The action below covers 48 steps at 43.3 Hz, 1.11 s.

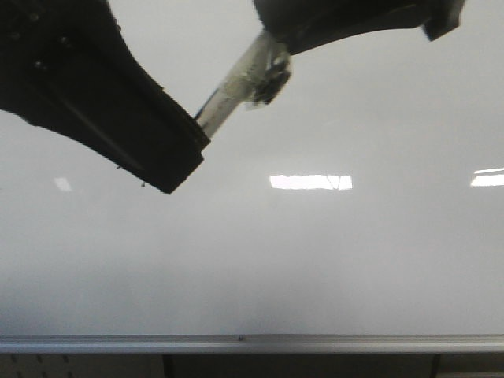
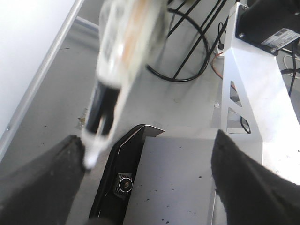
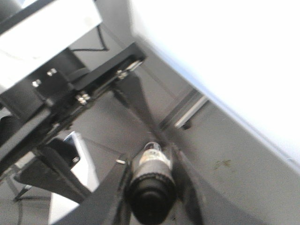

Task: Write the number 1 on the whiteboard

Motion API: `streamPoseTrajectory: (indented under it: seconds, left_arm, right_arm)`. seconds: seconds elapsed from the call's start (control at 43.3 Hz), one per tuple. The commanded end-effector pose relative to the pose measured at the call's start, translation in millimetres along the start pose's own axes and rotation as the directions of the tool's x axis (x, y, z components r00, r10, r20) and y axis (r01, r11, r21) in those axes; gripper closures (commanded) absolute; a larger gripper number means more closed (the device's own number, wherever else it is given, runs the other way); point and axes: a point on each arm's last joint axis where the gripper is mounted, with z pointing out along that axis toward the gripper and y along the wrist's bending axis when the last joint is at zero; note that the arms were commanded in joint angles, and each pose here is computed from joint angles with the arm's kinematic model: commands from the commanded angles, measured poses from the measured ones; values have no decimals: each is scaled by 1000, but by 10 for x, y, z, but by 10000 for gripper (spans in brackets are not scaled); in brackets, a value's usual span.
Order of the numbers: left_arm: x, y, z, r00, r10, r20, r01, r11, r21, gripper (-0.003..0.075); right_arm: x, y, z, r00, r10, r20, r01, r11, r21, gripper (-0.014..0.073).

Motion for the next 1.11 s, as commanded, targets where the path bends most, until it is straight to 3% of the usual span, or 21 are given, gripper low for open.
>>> streamPoseTrajectory:
  seconds: [0.0, 0.139, 0.324, 0.509, 0.578, 0.717, 0.948, 1.086]
  left_arm:
    - [-116, -98, -99, 998, 25, 52, -25, 1000, 11, 252]
    - [-100, -92, -98, 999, 34, 35, -35, 999, 4, 430]
    - [-113, -61, -99, 998, 36, 47, -35, 999, -31, 741]
    - [-158, 65, -340, 984, -21, 176, 64, 969, -237, 740]
    - [-128, 85, -569, 963, -52, 264, 150, 918, -366, 740]
    - [101, 30, -1006, 893, -43, 448, 327, 746, -580, 740]
    - [742, -271, -1293, 783, 80, 617, 510, 485, -710, 740]
    - [1008, -444, -1283, 752, 146, 643, 550, 399, -734, 741]
  right_arm:
    - [-50, -2, -264, 987, -18, 158, 1, 994, 107, 657]
    - [112, -55, -528, 966, -42, 256, -19, 973, 232, 657]
    - [255, -12, -766, 934, -79, 349, -35, 950, 309, 657]
    - [227, -38, -793, 922, -106, 372, -33, 937, 349, 657]
    - [206, -61, -813, 911, -122, 393, -39, 925, 377, 657]
    - [174, -94, -844, 895, -150, 420, -45, 906, 421, 657]
    - [82, -206, -769, 905, -149, 398, -45, 897, 440, 657]
    - [-8, -317, -683, 917, -147, 370, -40, 891, 452, 657]
